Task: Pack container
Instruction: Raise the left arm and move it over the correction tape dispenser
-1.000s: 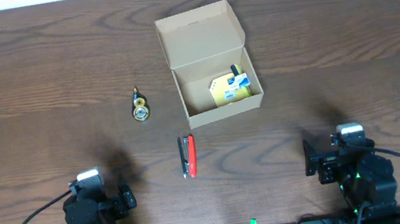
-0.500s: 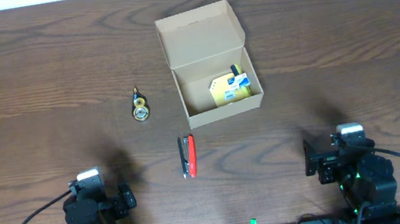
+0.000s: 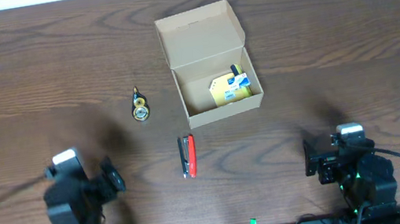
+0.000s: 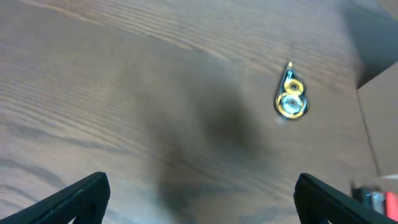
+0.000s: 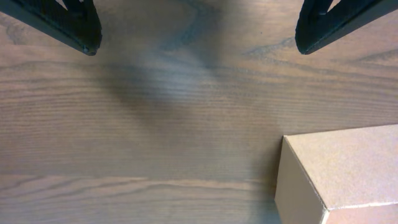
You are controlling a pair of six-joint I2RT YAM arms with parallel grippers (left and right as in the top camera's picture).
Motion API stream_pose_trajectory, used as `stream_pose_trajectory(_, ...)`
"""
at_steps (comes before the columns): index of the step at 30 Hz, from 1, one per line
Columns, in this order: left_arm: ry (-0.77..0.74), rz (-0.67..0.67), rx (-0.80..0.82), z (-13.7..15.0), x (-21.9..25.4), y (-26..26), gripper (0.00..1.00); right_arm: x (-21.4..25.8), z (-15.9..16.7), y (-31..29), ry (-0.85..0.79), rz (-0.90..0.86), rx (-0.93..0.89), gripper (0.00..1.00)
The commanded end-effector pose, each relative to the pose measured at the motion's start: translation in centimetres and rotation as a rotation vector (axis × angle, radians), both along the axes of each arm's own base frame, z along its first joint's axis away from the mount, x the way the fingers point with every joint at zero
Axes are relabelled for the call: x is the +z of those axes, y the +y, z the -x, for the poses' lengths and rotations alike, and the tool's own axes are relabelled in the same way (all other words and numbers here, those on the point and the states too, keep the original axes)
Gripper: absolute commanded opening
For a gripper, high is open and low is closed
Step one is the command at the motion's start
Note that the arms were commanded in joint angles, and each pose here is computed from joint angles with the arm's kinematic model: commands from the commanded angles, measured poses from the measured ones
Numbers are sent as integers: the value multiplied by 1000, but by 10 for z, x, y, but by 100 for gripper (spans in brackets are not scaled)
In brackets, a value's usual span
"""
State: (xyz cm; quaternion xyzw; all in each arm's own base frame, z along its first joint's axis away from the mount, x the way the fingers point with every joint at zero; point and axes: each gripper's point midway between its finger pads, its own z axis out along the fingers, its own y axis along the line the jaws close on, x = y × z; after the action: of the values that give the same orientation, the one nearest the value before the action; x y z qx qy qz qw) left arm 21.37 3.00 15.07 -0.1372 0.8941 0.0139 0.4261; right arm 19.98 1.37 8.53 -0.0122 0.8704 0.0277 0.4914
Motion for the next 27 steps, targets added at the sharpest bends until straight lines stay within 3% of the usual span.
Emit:
stream_pose_trajectory(1, 50, -4, 18, -24, 21, 5, 95, -2, 1, 0, 6, 13, 10, 99)
stream_pose_trajectory(12, 185, 121, -100, -123, 51, -18, 95, -2, 1, 0, 6, 13, 10, 99)
stream_pose_trajectory(27, 335, 230, -176, -173, 3, -37, 95, -2, 1, 0, 6, 13, 10, 99)
